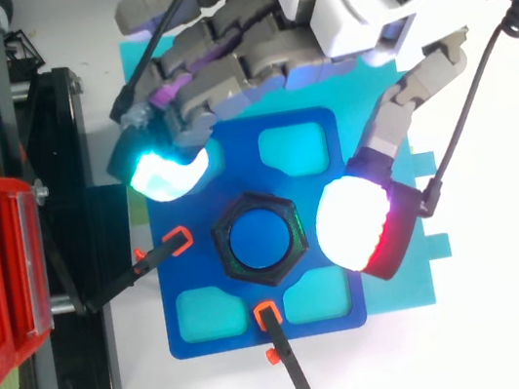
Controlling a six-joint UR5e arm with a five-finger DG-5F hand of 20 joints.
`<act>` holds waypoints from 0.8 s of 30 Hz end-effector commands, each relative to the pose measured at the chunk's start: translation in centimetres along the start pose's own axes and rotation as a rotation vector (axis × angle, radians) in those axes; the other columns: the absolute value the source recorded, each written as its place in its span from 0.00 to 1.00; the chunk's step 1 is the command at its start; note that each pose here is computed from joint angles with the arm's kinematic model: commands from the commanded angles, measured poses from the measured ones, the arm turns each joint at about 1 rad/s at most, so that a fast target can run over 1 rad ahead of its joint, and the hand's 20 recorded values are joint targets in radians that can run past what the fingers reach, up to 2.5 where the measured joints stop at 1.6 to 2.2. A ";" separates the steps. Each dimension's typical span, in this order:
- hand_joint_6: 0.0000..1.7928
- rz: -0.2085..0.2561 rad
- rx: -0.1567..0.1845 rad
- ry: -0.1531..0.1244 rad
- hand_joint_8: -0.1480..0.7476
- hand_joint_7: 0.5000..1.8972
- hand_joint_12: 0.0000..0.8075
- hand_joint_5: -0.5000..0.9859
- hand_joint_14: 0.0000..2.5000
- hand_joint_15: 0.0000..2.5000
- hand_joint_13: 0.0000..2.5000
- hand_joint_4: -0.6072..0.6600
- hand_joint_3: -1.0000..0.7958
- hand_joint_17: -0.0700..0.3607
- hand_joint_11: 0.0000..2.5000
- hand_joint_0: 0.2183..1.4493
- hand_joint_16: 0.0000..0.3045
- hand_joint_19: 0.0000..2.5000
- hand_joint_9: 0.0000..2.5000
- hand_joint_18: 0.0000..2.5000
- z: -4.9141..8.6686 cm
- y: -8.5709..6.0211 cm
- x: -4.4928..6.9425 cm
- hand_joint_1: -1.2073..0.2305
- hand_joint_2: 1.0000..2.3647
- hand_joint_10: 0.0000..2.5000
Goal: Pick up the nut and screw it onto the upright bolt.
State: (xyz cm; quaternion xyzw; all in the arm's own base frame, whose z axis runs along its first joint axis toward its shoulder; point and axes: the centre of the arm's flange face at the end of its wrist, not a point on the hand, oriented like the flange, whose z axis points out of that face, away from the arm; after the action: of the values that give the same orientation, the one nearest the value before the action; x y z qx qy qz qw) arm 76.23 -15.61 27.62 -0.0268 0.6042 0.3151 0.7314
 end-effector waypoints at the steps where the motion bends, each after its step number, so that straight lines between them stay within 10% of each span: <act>1: 0.28 0.000 -0.003 0.001 0.38 0.09 0.39 0.20 0.00 0.00 0.13 0.57 0.28 0.37 0.00 0.17 0.13 0.00 0.17 0.00 0.4 0.4 0.3 0.70 0.00 0.00; 24: 0.28 0.069 0.040 0.088 0.32 0.06 0.35 0.19 0.00 0.00 0.04 0.56 0.28 0.37 0.00 0.17 0.13 0.00 0.10 0.00 1.2 2.4 2.8 0.72 0.00 0.00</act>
State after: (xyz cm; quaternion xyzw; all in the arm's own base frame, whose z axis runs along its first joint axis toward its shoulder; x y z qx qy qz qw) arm 76.35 -12.03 26.47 -0.0081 0.6371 0.3258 0.6985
